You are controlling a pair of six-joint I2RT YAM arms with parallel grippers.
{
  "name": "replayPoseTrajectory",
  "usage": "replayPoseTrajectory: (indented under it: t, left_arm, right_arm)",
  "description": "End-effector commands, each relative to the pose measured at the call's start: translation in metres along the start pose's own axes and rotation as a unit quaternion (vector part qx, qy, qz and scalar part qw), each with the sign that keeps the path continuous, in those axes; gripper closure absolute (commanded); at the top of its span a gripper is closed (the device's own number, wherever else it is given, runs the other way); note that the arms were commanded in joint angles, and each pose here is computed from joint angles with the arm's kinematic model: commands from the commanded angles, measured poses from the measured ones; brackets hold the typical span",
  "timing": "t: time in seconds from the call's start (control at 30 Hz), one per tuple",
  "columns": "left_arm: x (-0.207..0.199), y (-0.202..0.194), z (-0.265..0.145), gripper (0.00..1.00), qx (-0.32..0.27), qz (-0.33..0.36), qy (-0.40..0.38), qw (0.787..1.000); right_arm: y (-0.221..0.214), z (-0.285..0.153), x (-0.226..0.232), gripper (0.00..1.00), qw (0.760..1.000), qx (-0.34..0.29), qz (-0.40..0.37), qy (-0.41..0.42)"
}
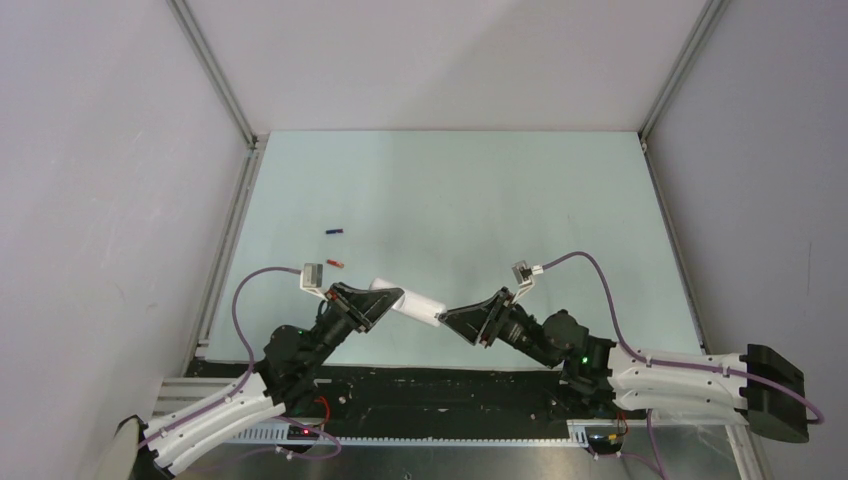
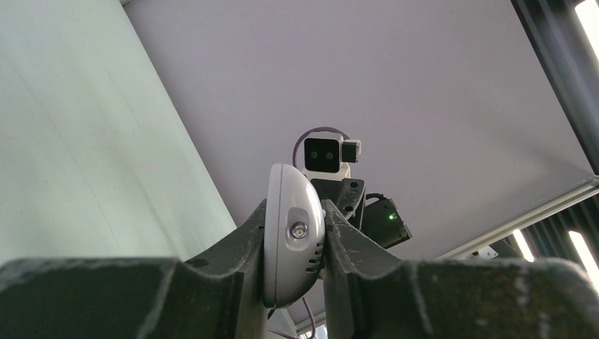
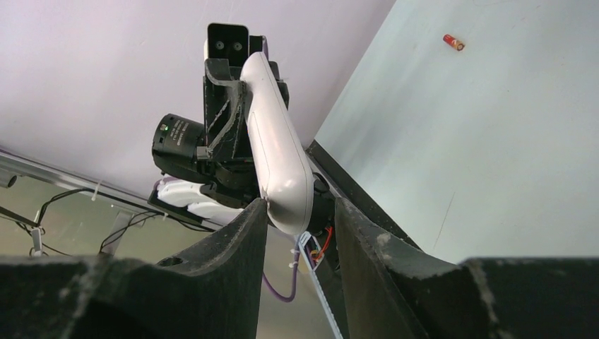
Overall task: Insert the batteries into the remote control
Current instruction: Remove the battery cover from the remote control.
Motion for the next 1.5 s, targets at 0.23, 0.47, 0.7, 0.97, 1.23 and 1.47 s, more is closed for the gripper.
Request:
replayPoseTrajectory:
  t: [0.23, 0.47, 0.7, 0.97, 1.23, 1.47]
  left_arm:
    - [-0.0128, 0.0043, 0.0007, 1.00, -0.008, -0.007, -0.023, 1.000]
    - [-0.0135, 0.0042, 0.0010, 1.00, -0.008, -0.006, -0.023, 1.000]
    - [-0.0134, 0.0042, 0.0008, 1.00, -0.007, -0.007, -0.023, 1.000]
    - [-0.0146, 0.0037, 0.0006, 1.00, -0.005, -0.007, -0.025, 1.000]
    - [-0.0159, 0.0041, 0.0002, 1.00, -0.006, -0.007, -0.028, 1.000]
    - [-0.0160, 0.0036, 0.0003, 1.00, -0.005, -0.006, -0.028, 1.000]
  right_arm:
    - [0.0065, 0.0023, -0.0020, 0.56, 1.000, -0.022, 0.003, -0.008]
    - [0.0066, 0.0035, -0.0046, 0.56, 1.000, -0.025, 0.005, -0.014]
    - [0.0066, 0.0062, -0.0056, 0.55, 0.999, -0.028, 0.008, -0.015]
    - [0.0072, 0.0081, -0.0063, 0.54, 0.999, -0.031, 0.010, -0.016]
    - [0.0091, 0.0096, -0.0051, 0.51, 0.999, -0.036, 0.011, -0.014]
    - [0.0107, 0.0105, -0.0040, 0.50, 0.999, -0.039, 0.011, -0.011]
Point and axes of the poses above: each gripper's point midway between its finger pads, its own z axis out along the fingers, its own x axis along the line the jaws close on, y = z × x, the point moved 1 cm from there along -z, back along the fingers, and after that the axes turned 4 degrees about -z, right-handed, at the moved point
